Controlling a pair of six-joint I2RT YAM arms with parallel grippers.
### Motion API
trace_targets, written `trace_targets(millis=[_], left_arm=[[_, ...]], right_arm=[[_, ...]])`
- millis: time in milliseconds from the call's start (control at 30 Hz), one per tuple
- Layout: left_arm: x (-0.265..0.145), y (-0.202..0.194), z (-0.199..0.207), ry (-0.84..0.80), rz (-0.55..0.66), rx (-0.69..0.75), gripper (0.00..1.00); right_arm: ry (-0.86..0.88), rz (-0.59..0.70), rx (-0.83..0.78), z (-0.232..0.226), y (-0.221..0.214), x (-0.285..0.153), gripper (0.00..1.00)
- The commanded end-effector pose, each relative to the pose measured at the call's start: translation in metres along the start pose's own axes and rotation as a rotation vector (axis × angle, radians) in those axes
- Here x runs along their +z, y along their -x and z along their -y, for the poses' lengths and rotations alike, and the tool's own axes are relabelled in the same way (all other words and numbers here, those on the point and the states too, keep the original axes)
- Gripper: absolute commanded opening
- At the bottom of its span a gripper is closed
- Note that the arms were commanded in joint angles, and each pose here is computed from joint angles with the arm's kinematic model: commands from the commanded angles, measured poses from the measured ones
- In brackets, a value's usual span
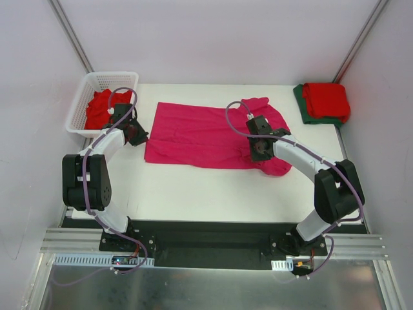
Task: Fold and stack the t-shirts
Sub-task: Fold the flattened tshirt in 1/3 of the way
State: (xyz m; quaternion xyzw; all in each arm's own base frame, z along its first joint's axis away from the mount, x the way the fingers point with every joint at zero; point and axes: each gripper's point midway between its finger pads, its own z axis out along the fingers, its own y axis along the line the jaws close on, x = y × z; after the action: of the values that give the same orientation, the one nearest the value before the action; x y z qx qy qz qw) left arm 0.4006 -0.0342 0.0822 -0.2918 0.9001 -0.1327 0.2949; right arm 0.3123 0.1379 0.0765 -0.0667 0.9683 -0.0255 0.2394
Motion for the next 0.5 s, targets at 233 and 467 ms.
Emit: trace_targets(millis=[233, 467], left_arm=[[-0.0017, 0.0096, 0.0060, -0.021, 0.022, 0.013, 0.00], [-0.0007, 0.0084, 0.0062, -0.022, 0.016, 0.011, 0.00]], right_arm=[[-0.006, 0.009, -0.016, 0.0002, 0.0012, 0.0004, 0.29], [0.013, 0.018, -0.012, -0.0012, 0.0016, -0.0056, 0.29]])
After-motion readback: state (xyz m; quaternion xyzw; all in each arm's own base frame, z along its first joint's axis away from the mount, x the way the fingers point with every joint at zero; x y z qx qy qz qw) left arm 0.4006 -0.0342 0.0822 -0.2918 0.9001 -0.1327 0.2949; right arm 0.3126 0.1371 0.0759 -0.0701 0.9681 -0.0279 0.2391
